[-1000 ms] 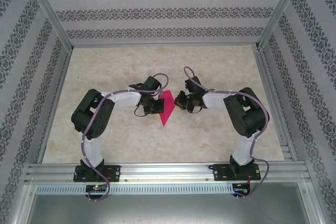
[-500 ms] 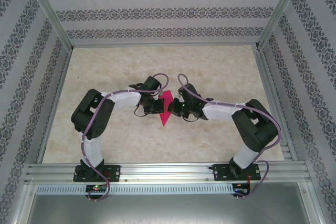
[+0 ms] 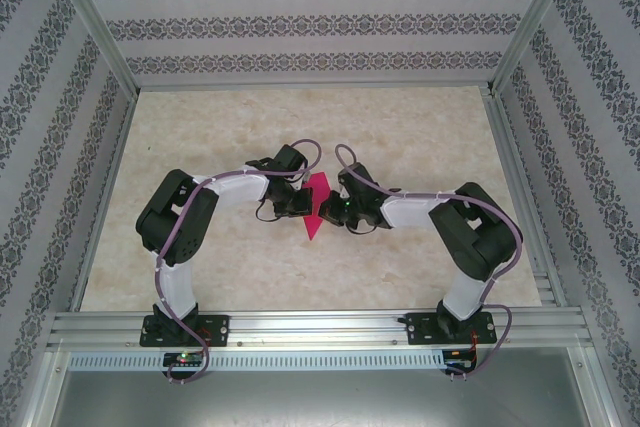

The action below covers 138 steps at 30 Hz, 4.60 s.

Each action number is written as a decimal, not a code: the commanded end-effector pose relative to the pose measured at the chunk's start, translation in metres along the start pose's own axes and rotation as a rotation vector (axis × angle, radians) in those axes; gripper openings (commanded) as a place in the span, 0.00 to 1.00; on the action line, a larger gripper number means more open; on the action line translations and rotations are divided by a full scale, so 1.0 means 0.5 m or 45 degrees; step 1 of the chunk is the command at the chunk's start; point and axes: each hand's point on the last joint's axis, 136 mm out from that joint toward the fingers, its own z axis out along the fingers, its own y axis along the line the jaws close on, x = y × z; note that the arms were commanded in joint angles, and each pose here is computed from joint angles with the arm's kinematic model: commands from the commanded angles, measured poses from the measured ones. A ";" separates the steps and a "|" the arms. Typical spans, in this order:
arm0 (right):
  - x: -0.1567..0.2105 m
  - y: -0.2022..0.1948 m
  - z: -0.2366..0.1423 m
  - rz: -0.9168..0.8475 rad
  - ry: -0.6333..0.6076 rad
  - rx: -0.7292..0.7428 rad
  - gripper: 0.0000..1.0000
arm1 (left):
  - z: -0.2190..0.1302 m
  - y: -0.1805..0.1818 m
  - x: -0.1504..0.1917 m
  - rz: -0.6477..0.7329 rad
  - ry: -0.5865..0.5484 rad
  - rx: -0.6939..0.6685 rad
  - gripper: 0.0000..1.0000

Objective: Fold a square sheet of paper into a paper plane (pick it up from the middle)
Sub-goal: Third fold the triangle at the center of the table.

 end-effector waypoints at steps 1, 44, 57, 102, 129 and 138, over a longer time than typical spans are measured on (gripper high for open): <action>-0.027 -0.002 0.011 -0.032 -0.021 0.007 0.01 | 0.008 0.021 0.007 0.006 0.032 -0.056 0.00; -0.008 -0.086 0.050 0.051 0.070 0.153 0.01 | 0.038 0.021 0.145 0.046 0.106 0.134 0.03; -0.011 -0.104 0.046 0.071 0.074 0.193 0.00 | 0.004 0.034 0.226 0.197 0.170 0.100 0.02; 0.028 -0.003 0.062 -0.030 0.110 0.013 0.01 | 0.007 0.042 0.146 0.042 -0.019 -0.023 0.00; -0.135 -0.002 -0.063 -0.065 -0.116 0.043 0.15 | -0.064 -0.043 0.081 0.148 -0.116 0.054 0.06; -0.090 -0.010 -0.043 -0.002 -0.072 0.007 0.37 | -0.078 -0.023 0.016 0.099 -0.272 -0.077 0.11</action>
